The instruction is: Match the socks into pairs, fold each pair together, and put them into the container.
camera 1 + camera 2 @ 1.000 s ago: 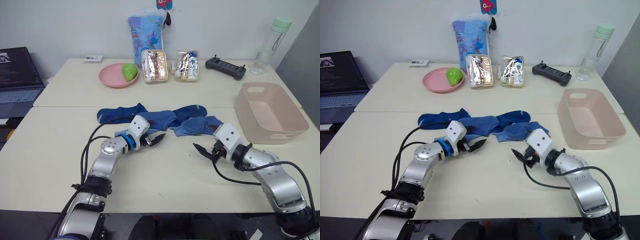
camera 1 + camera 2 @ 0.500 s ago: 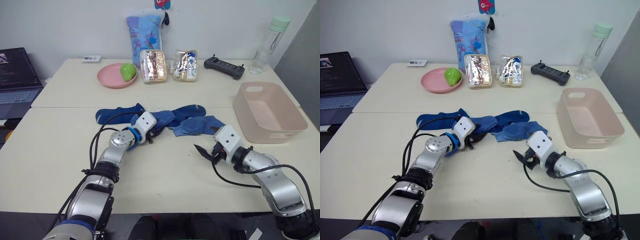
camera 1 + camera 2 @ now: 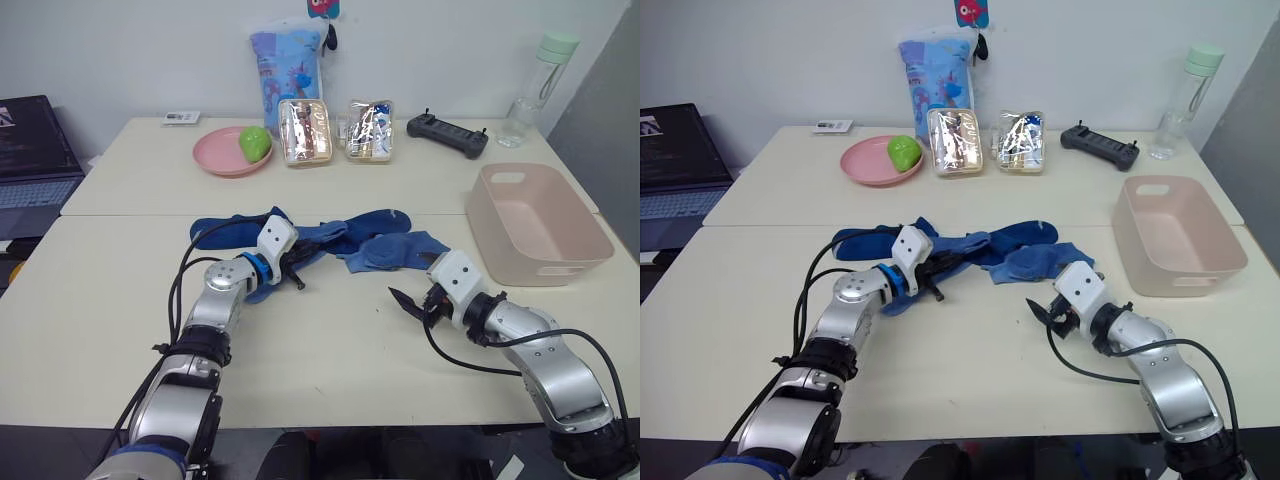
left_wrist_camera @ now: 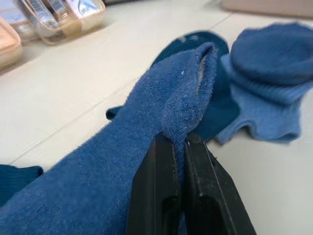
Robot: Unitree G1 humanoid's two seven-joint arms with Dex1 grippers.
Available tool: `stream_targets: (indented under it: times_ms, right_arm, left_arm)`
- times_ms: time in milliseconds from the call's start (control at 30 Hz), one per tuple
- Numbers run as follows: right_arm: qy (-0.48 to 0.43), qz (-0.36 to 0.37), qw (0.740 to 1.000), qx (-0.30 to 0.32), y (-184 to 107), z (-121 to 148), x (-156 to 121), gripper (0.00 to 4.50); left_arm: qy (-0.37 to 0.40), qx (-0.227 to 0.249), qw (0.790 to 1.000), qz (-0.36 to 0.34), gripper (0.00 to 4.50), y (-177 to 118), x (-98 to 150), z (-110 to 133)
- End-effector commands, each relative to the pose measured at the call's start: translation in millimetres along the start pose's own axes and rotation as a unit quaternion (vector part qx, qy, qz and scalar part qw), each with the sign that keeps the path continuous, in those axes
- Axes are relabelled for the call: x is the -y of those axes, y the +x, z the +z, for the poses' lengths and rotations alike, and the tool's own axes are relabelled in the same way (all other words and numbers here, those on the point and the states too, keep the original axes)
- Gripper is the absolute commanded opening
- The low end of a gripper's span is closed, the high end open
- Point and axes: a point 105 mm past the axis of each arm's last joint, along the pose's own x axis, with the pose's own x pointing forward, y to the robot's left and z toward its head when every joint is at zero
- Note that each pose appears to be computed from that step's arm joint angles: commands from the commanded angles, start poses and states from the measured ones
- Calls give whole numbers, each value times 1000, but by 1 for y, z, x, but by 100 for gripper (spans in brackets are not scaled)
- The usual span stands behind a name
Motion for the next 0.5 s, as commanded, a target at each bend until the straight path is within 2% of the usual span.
stream_targets:
  times_ms: [33, 133, 200, 367, 500]
  right_arm:
    - [-16, -8, 1000, 24, -5, 13, 6, 450]
    - [-16, -7, 1000, 23, -6, 12, 7, 450]
    - [-16, -6, 1000, 22, -6, 12, 7, 450]
    - [-20, 0, 999, 27, -11, 13, 11, 450]
    - [-23, 36, 998, 35, -18, 15, 6, 450]
  left_arm:
    - [35, 31, 998, -37, 2, -12, 5, 32]
    - [52, 17, 997, -57, 2, -18, 16, 35]
    - [70, -1, 993, -92, 2, -21, 33, 33]
    - [80, -52, 974, -206, 2, -29, 97, 22]
    - [84, -68, 970, -219, 2, -21, 115, 13]
